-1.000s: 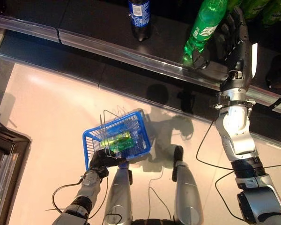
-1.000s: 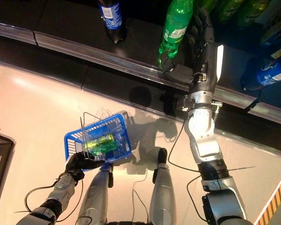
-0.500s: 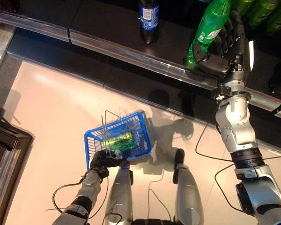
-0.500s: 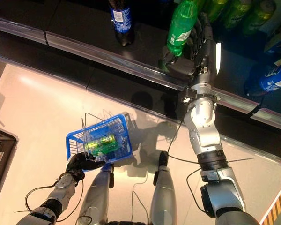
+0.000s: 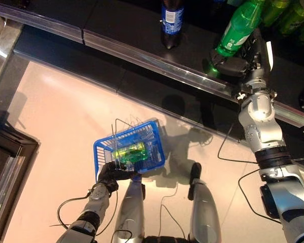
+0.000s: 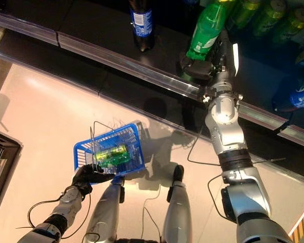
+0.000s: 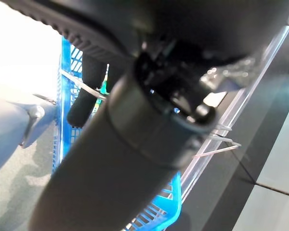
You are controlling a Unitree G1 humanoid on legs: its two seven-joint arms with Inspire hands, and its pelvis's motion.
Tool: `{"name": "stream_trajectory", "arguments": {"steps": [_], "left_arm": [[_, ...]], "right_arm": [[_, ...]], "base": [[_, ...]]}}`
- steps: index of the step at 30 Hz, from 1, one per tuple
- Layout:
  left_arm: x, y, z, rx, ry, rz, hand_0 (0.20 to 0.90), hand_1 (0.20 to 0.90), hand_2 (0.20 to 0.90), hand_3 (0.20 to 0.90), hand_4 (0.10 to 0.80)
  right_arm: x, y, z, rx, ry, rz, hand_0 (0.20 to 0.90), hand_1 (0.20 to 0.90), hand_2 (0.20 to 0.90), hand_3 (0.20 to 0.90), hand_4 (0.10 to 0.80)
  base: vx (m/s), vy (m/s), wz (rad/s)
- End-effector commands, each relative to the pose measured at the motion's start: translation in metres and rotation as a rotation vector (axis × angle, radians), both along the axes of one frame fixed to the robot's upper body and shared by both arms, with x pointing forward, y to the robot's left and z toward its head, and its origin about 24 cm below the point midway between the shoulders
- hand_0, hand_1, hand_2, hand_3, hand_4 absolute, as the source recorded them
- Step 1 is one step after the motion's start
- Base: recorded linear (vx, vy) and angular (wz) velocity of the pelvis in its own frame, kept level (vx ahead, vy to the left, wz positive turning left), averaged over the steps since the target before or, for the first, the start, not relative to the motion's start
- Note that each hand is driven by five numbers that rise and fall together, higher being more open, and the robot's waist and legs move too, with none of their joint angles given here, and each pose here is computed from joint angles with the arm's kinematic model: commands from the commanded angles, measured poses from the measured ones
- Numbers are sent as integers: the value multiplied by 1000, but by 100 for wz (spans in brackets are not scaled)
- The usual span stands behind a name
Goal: Pick up the drink and place into the basket.
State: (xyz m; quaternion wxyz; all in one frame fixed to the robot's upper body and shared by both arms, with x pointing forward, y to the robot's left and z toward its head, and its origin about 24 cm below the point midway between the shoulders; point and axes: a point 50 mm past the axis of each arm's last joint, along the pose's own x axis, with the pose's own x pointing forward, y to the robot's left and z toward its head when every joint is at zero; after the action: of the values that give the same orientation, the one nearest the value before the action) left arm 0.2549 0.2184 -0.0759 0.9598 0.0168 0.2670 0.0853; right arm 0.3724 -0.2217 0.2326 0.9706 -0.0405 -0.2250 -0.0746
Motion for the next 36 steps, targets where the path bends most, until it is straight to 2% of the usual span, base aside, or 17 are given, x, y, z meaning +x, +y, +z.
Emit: {"name": "stream_trajectory", "arguments": {"steps": [1,13,14,15,36], "left_arm": [[-14,32,8,89,-50,-5,300,300,300,200,100],[-13,33,9,94,-48,-23,300,300,300,200,100],[-13,33,9,94,-47,-23,300,300,300,200,100],[-14,34,8,94,-45,-23,300,300,300,200,100],[-13,32,9,96,-51,-38,300,300,300,200,100]], "right_arm": [[-17,-2,86,-61,-300,23,900,900,900,900,800],[-9,-9,93,-54,-256,-16,900,900,900,900,800],[-8,-9,93,-49,-252,-10,839,839,839,829,729],[-8,-9,92,-49,-255,-8,300,300,300,200,100],[-6,-5,90,-40,-272,8,300,300,300,200,100]], "base": [[22,1,3],[2,-2,3],[0,0,0],[0,0,0],[0,0,0]]}}
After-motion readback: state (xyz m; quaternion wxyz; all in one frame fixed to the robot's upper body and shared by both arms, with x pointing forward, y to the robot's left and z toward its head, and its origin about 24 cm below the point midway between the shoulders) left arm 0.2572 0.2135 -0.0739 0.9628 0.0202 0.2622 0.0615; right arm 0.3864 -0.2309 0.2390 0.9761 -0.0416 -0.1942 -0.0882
